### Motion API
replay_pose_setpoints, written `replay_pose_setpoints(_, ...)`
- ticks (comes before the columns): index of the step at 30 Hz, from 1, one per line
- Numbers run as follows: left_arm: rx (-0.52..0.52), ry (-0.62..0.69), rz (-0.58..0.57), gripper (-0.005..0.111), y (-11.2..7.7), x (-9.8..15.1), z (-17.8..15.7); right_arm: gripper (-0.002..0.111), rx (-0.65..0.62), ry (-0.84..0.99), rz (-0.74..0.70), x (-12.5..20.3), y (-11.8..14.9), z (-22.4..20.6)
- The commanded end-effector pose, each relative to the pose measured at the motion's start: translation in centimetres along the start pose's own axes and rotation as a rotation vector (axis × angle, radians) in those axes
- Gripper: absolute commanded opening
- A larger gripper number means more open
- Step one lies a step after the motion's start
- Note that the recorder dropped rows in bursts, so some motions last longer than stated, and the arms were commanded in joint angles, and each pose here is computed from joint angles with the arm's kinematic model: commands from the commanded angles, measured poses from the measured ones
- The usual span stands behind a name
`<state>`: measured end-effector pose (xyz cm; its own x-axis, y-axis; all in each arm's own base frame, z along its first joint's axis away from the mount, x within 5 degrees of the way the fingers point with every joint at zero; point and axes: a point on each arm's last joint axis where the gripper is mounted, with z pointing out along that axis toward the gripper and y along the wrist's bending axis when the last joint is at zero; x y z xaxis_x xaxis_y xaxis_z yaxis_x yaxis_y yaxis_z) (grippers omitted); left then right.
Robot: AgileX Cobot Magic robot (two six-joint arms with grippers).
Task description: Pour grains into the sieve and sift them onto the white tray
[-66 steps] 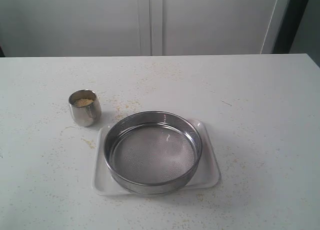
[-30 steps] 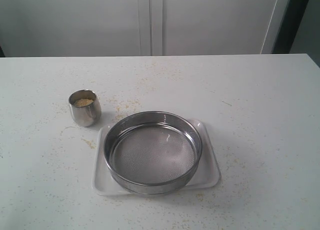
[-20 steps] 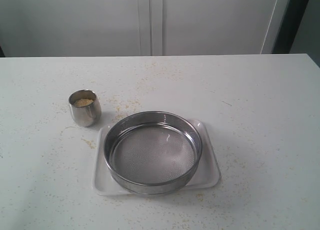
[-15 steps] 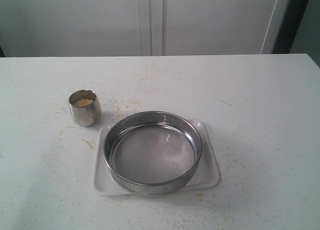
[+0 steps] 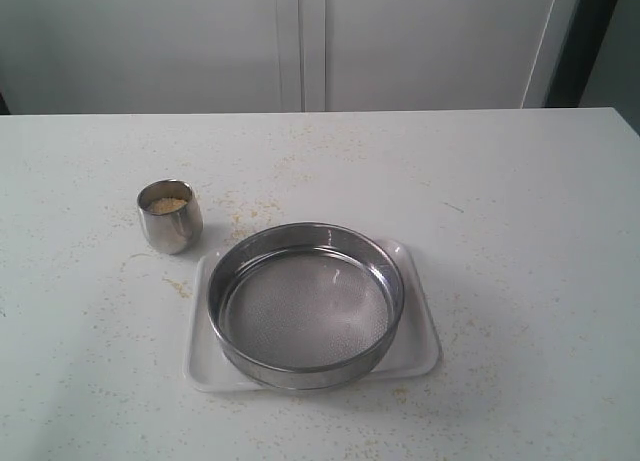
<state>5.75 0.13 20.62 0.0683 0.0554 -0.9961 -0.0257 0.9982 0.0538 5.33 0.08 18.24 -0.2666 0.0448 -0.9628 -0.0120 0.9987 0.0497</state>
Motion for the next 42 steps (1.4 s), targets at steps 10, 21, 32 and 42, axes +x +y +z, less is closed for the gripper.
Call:
replay_pose_setpoints(10, -0.020, -0.144, -0.020, 0.000, 0.2, -1.2, -0.1, 0.000, 0.004, -0.014, 0.010, 0.0, 0.0, 0.0)
replay_pose_setpoints(21, -0.027, -0.049, -0.021, 0.000, 0.3, -0.7, 1.7, 0.000, 0.004, -0.014, 0.010, 0.0, 0.0, 0.0)
replay_pose_setpoints(32, 0.015, 0.086, -0.026, 0.000, -0.1, 0.5, 4.1, 0.000, 0.004, -0.014, 0.010, 0.0, 0.0, 0.0)
replay_pose_setpoints(42, 0.079, 0.163, 0.004, 0.000, -0.7, 1.8, 5.9, 0.000, 0.004, -0.014, 0.010, 0.0, 0.0, 0.0)
